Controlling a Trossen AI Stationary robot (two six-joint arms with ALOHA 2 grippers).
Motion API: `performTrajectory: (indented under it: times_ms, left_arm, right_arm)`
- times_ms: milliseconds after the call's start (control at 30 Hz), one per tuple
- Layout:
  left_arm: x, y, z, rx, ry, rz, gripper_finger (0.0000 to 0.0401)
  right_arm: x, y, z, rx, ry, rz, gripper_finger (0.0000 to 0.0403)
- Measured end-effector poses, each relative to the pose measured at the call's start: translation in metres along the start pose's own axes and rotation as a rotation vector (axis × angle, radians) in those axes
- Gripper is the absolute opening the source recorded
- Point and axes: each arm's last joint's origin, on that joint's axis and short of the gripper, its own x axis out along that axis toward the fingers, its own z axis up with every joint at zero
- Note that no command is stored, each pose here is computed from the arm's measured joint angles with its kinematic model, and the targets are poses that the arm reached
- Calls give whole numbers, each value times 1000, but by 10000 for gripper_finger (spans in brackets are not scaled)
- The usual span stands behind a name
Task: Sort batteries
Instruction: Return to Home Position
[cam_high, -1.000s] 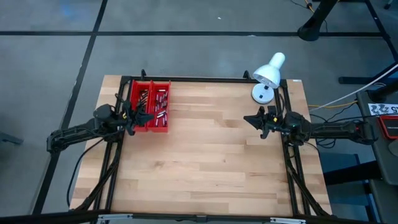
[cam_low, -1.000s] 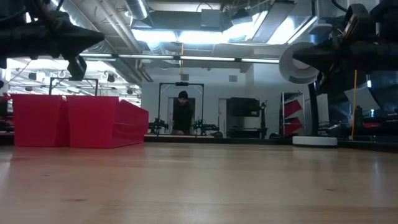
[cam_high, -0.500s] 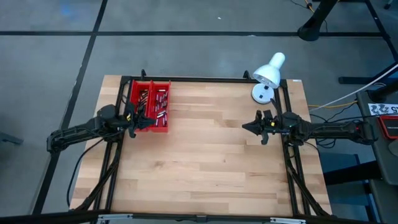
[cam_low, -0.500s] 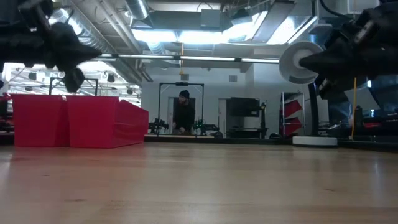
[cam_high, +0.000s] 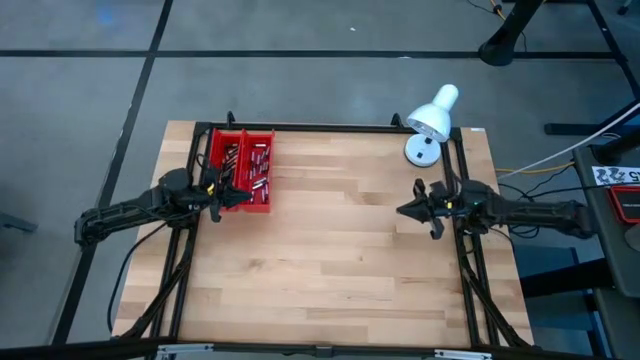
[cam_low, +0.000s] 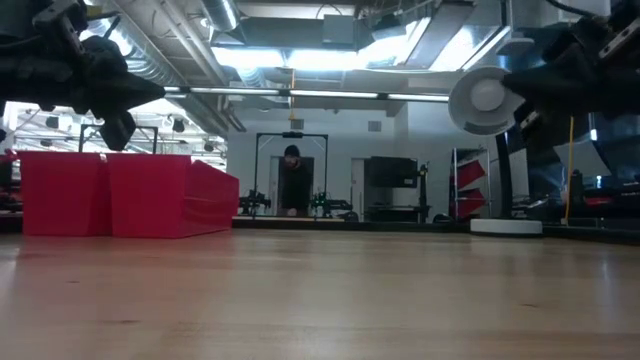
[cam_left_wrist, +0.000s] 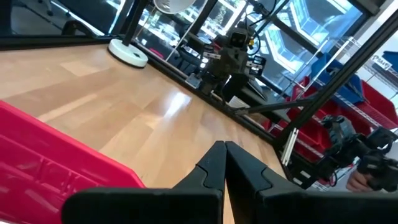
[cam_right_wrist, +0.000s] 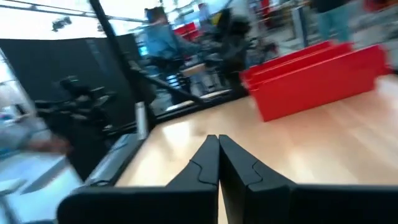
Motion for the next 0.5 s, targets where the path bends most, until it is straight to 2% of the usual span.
performTrajectory:
  times_ms: [267, 500]
  left_arm:
    - [0, 0, 0, 7, 0, 1, 0]
    - [0, 0, 0, 7, 1, 2, 0]
  right_arm:
    - [-14, -5, -7, -48, 5, -227, 3]
    - [-16, -4, -6, -54, -14, -234, 3]
